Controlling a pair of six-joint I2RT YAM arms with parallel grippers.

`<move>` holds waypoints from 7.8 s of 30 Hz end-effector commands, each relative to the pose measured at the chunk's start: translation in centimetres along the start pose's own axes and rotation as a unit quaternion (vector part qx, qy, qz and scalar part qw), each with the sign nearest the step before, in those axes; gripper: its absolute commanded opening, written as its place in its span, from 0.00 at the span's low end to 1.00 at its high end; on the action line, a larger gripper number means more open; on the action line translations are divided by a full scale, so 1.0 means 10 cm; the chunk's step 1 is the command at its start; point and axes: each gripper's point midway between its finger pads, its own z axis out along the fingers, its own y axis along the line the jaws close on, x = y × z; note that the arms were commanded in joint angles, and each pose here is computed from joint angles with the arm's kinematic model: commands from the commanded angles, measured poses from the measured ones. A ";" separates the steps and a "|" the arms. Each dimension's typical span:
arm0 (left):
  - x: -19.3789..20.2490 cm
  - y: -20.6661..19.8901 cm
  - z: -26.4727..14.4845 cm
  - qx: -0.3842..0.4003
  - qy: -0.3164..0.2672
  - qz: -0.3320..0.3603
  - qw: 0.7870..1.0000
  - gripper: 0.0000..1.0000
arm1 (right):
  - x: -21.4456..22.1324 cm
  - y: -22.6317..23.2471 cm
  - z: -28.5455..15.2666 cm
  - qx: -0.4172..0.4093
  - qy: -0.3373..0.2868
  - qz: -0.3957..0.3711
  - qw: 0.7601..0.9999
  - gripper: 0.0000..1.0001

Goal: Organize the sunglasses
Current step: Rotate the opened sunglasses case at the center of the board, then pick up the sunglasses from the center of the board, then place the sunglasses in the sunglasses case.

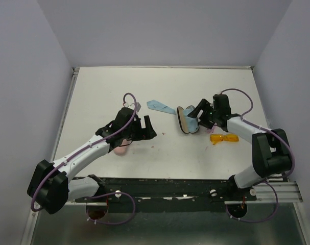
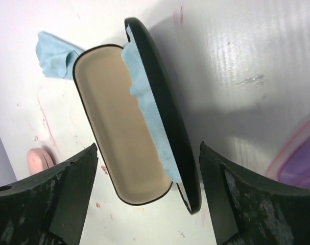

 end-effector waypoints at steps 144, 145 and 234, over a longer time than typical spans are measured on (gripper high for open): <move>-1.26 0.14 -0.74 -0.166 -0.220 -0.051 0.960 0.99 | -1.92 2.13 -1.97 -0.170 -0.324 -0.351 0.862 0.09; -1.27 0.13 -0.73 -0.159 -0.223 -0.052 0.960 0.99 | -1.87 2.06 -1.89 -0.150 -0.317 -0.319 0.880 0.09; -0.63 -0.78 1.00 0.095 0.041 0.024 0.994 0.99 | -0.14 -0.02 0.17 0.383 0.032 -0.370 0.846 0.43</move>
